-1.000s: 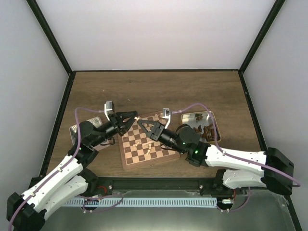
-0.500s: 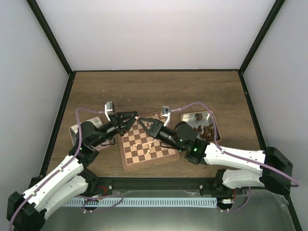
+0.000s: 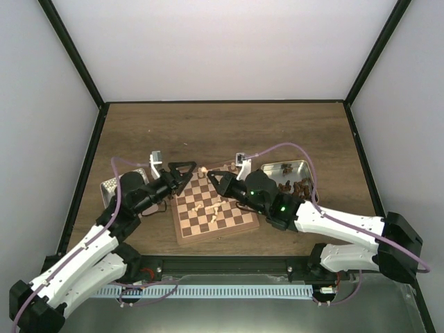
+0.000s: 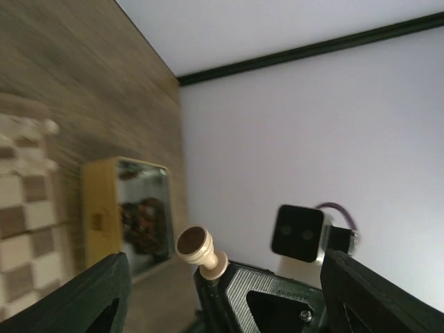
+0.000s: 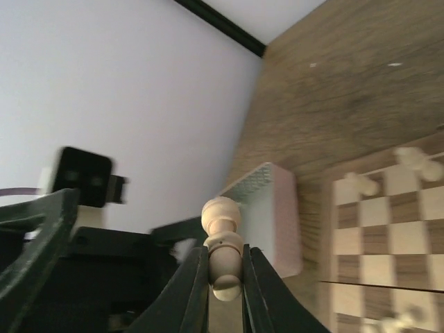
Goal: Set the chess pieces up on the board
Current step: Place the chess piece on the chessboard, then pick up the chess piece from the chessboard, then place the chess piece on the chessboard.
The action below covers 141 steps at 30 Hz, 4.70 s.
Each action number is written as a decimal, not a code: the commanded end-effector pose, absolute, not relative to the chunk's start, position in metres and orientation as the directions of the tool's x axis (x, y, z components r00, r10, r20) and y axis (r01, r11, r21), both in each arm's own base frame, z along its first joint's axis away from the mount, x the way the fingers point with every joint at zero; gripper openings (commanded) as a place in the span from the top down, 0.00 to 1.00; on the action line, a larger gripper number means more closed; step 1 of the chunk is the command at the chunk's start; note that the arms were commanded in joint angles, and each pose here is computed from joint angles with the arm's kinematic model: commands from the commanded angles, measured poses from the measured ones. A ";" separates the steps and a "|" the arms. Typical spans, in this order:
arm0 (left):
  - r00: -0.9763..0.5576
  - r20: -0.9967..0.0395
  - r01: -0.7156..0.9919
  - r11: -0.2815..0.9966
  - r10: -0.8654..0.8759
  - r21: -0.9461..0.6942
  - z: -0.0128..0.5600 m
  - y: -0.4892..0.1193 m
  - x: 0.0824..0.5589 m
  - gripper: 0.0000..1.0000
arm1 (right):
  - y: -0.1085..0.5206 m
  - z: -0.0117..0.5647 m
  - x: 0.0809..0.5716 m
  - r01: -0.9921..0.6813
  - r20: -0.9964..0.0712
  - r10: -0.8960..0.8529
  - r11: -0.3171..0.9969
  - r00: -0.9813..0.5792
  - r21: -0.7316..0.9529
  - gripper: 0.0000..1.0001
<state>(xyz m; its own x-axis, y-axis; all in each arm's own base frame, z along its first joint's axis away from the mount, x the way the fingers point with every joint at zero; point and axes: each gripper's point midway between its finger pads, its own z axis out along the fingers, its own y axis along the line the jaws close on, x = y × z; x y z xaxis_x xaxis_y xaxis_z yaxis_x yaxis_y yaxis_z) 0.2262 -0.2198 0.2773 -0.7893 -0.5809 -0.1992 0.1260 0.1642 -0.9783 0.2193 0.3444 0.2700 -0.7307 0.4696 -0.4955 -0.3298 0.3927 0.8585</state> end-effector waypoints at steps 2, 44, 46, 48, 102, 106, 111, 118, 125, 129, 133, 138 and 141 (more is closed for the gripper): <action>-0.655 -0.467 0.122 0.527 -0.594 -0.841 0.249 -0.178 0.240 0.22 | 0.322 0.246 0.235 -0.321 -0.608 0.340 0.613 -0.717 0.722 0.96; -0.525 -0.822 0.207 0.902 -0.223 -0.377 0.237 -0.142 0.264 0.22 | 0.274 0.090 0.226 -0.296 -0.205 -0.264 0.945 -0.942 0.143 0.58; -0.525 -0.821 0.206 0.903 -0.223 -0.377 0.237 -0.142 0.264 0.22 | 0.273 0.089 0.227 -0.288 -0.209 -0.256 0.946 -0.944 0.146 0.57; -0.525 -0.821 0.208 0.902 -0.223 -0.378 0.237 -0.142 0.264 0.22 | 0.274 0.087 0.226 -0.286 -0.208 -0.252 0.946 -0.945 0.152 0.57; -0.532 -0.814 0.152 0.920 -0.232 -0.361 0.228 -0.132 0.268 0.21 | 0.349 0.104 0.371 -0.368 -0.456 -0.287 0.925 -0.843 0.098 0.89; -0.533 -0.814 0.153 0.920 -0.230 -0.361 0.228 -0.132 0.268 0.21 | 0.349 0.094 0.373 -0.367 -0.435 -0.296 0.926 -0.851 0.088 0.89; -0.531 -0.815 0.153 0.920 -0.231 -0.361 0.228 -0.132 0.268 0.21 | 0.347 0.086 0.372 -0.371 -0.415 -0.310 0.926 -0.855 0.073 0.86; -0.533 -0.814 0.154 0.920 -0.231 -0.362 0.228 -0.132 0.268 0.21 | 0.342 0.086 0.371 -0.365 -0.404 -0.315 0.930 -0.859 0.051 0.85; -0.534 -0.813 0.155 0.919 -0.230 -0.362 0.227 -0.132 0.268 0.21 | 0.339 0.079 0.369 -0.365 -0.389 -0.322 0.930 -0.863 0.040 0.81; -0.537 -0.812 0.156 0.919 -0.229 -0.362 0.226 -0.133 0.268 0.21 | 0.339 0.082 0.370 -0.364 -0.395 -0.321 0.931 -0.861 0.036 0.74; -0.535 -0.813 0.157 0.918 -0.230 -0.364 0.227 -0.133 0.268 0.21 | 0.343 0.092 0.375 -0.358 -0.421 -0.307 0.933 -0.853 0.045 0.70; -0.535 -0.813 0.156 0.919 -0.230 -0.363 0.227 -0.133 0.268 0.21 | 0.347 0.117 0.381 -0.346 -0.474 -0.271 0.935 -0.838 0.075 0.67; -0.537 -0.812 0.160 0.917 -0.230 -0.366 0.227 -0.133 0.268 0.21 | 0.347 0.137 0.381 -0.332 -0.510 -0.237 0.937 -0.827 0.103 0.64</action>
<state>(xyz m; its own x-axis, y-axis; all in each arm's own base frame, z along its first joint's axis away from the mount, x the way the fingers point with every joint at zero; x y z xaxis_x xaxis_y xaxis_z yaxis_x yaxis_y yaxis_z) 0.2682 -0.1359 0.2290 -0.5380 -0.2267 -0.8119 0.1654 0.9161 -0.3654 0.3700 0.3438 0.0884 -0.8583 -0.3050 -0.4127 -0.3594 0.9313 0.0593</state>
